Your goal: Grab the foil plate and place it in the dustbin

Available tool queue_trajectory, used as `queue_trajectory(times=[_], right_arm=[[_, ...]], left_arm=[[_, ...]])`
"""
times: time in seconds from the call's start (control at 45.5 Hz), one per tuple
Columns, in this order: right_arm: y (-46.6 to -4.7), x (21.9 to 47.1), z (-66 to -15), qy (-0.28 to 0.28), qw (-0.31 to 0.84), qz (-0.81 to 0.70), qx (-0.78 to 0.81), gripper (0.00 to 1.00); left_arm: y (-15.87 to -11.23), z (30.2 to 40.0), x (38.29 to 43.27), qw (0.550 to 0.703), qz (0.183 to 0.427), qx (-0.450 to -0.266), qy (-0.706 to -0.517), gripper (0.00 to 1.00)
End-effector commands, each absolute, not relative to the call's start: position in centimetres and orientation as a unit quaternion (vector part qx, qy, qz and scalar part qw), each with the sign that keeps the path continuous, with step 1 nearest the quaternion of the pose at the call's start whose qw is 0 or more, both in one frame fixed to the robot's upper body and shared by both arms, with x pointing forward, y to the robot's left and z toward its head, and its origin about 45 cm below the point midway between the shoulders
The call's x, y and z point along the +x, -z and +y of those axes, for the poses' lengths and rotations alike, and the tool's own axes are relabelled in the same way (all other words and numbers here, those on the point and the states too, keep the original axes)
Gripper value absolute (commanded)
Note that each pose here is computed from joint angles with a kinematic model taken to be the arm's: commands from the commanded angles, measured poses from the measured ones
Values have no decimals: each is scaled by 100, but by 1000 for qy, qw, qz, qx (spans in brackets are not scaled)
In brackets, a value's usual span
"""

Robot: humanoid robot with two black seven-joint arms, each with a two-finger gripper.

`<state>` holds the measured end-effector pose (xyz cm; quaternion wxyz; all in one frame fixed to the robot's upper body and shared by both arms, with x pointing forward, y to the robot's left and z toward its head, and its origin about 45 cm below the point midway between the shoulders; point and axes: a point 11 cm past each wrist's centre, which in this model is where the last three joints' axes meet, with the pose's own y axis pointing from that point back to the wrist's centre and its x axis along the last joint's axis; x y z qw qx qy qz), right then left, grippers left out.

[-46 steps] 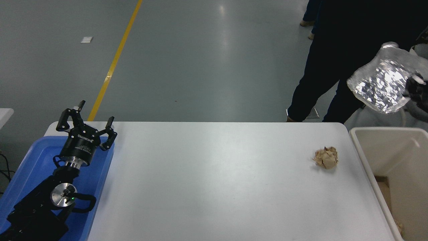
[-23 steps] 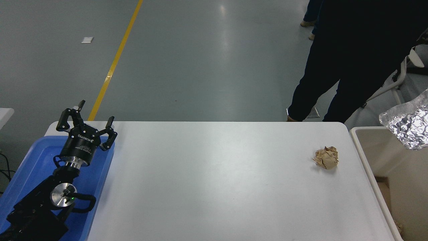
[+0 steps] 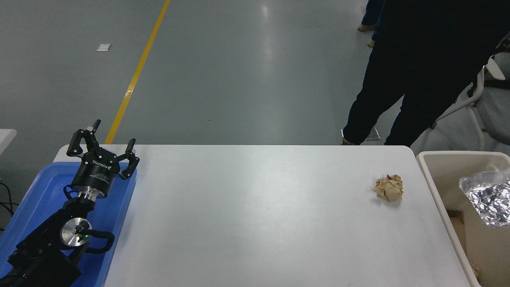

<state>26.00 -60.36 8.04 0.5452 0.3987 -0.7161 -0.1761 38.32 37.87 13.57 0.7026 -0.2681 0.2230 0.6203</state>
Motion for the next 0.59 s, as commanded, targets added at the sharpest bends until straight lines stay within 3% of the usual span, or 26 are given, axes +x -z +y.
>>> queue_trajectory(times=[0.0,0.022,0.066,0.22,0.462,0.571], right_arm=[[-675,2506,-5975,185,548,-714,394,38],[-679,2508,-5978,183,549,-714,394,51],[-679,2509,-5978,181,551,-713,394,66],[-692,2507,-5993,176,552,-717,388,100],[-728,2557,-5985,174,554,-712,395,100],[-1112,2924,-6061,142,530,-734,400,100]], left_arm=[[-1356,3788,3832,702,223,-268,-621,98],[-1357,3787,3832,703,223,-268,-620,98],[-1357,3786,3832,703,223,-268,-620,98],[-1356,3786,3832,703,223,-268,-620,98],[-1357,3787,3832,703,223,-268,-620,98],[-1357,3787,3832,703,223,-268,-620,98]])
